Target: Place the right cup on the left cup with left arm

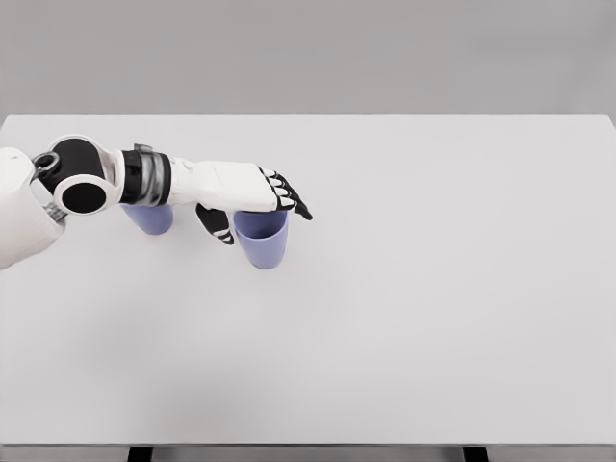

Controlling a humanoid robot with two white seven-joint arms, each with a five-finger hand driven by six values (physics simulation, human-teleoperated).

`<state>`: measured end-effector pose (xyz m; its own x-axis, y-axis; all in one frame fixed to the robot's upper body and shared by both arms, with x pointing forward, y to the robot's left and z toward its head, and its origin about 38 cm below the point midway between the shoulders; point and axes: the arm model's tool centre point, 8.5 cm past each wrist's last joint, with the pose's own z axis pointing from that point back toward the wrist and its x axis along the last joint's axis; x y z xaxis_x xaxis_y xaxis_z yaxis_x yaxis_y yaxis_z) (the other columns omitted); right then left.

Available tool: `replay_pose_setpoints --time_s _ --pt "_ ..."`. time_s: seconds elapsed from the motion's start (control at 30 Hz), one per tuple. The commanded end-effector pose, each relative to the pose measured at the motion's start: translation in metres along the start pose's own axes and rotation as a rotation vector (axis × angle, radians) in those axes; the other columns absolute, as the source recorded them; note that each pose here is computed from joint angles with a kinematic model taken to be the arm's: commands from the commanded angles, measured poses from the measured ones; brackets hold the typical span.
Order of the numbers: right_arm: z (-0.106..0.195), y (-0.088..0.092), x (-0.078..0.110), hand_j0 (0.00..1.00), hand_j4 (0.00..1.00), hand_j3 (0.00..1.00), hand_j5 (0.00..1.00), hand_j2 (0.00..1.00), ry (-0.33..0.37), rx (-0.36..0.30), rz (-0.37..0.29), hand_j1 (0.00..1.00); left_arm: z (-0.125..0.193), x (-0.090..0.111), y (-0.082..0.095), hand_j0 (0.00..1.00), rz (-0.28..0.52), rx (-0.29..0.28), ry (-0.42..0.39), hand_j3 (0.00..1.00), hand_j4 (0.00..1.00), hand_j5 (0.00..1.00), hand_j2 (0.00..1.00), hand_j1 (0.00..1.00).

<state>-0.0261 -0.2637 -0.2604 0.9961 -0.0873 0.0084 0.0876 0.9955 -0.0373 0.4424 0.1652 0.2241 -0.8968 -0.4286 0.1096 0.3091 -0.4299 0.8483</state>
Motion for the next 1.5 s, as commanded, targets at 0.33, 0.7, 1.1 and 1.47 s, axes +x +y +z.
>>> replay_pose_setpoints --time_s 0.33,0.7,1.1,1.47 --pt "0.0 0.0 -0.001 1.0 1.0 1.0 1.0 1.0 0.002 0.0 0.0 1.0 -0.001 -0.008 -0.005 0.97 0.021 -0.013 0.028 0.97 0.97 0.97 0.97 0.97" --pt "0.0 0.0 0.0 1.0 1.0 1.0 1.0 1.0 0.0 0.0 0.0 1.0 -0.003 0.01 0.003 0.98 -0.017 0.002 -0.018 0.98 0.98 0.98 0.98 0.98" --pt "0.0 0.0 0.0 1.0 1.0 1.0 1.0 1.0 0.0 0.0 0.0 1.0 -0.007 0.01 -0.005 0.94 -0.023 -0.02 -0.013 0.94 0.94 0.94 0.94 0.94" --pt "0.0 0.0 -0.001 1.0 1.0 1.0 1.0 1.0 0.002 0.0 0.0 1.0 -0.006 0.009 -0.008 0.63 -0.029 -0.027 -0.007 0.63 0.63 0.63 0.63 0.63"
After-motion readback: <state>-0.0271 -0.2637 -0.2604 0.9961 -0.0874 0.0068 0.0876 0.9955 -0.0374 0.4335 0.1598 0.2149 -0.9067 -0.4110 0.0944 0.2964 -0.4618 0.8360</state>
